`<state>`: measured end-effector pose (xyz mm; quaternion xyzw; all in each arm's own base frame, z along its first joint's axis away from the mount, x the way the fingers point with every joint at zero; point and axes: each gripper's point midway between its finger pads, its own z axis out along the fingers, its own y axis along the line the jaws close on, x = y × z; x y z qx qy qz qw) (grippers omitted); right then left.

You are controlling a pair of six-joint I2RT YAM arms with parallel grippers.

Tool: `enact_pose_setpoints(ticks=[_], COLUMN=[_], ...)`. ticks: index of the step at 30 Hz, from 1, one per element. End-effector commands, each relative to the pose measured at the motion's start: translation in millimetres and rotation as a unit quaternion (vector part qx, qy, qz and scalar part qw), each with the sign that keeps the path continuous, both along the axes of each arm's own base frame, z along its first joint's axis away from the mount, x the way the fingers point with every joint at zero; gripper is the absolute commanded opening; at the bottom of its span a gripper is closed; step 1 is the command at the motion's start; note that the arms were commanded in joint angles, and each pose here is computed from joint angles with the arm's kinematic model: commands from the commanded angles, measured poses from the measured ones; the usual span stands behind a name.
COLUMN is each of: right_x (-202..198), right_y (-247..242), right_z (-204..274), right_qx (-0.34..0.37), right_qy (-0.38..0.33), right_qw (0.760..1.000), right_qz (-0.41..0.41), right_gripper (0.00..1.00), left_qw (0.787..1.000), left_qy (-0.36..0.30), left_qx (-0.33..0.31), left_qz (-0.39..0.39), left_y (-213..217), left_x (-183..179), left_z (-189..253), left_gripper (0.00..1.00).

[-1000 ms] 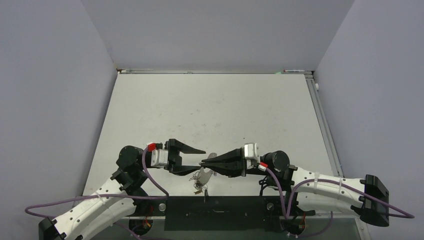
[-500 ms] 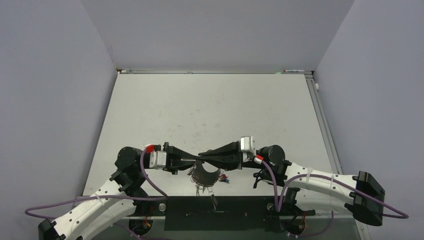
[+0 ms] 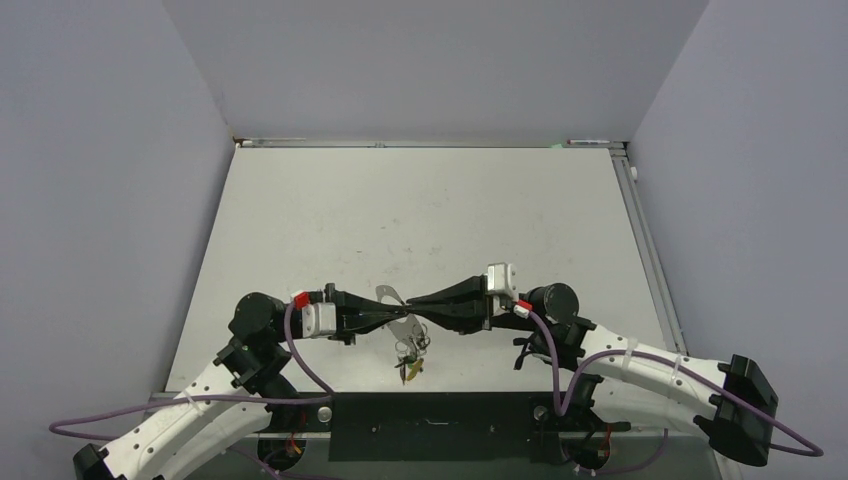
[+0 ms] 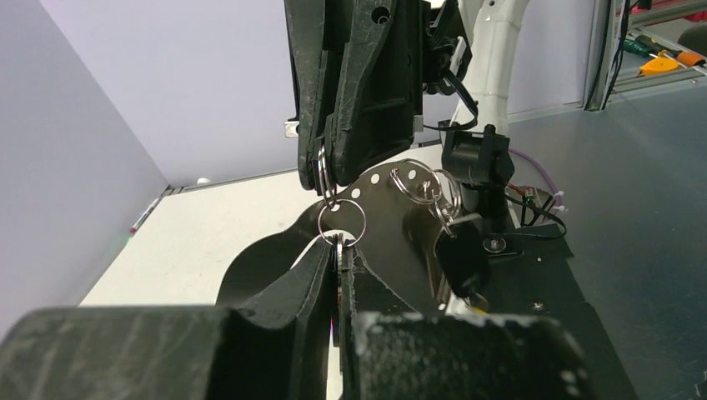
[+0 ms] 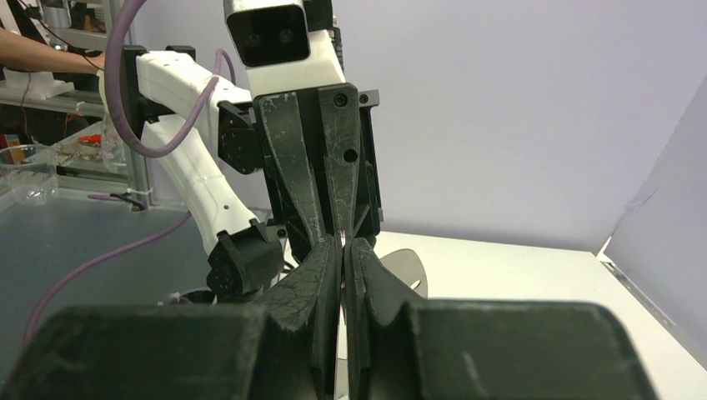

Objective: Put the keys on the keyring

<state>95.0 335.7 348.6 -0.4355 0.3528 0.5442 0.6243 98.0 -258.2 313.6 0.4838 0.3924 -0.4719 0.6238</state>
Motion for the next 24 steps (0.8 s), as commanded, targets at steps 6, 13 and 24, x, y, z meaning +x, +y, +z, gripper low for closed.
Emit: enact_pose_setpoints(ticks=[6,13,24], right_x=[1.6,4.7,4.2], right_y=[-13.5,-6.0,-7.4], right_z=[20.9,9.7,17.6], right_qx=[0.013,-0.017,-0.009], right_qy=[-0.042,-0.041,-0.046], right_qw=[0.999,0.999,0.999], right_qz=[-0.023,-0.021,-0.023], right_gripper=[0.05,0.05,0.05], left_qw=[1.000,1.000,1.000], left_qy=[-0.027,-0.018,-0.013], left_qx=[-0.002,0.004,0.011], left_qz=[0.000,0.000,0.000], left_y=[1.7,-0.3,-2.1], left_x=[-1.8,0.1,1.8], left_z=[14.5,11.8,7.8], left_gripper=[0.00,0.00,0.00])
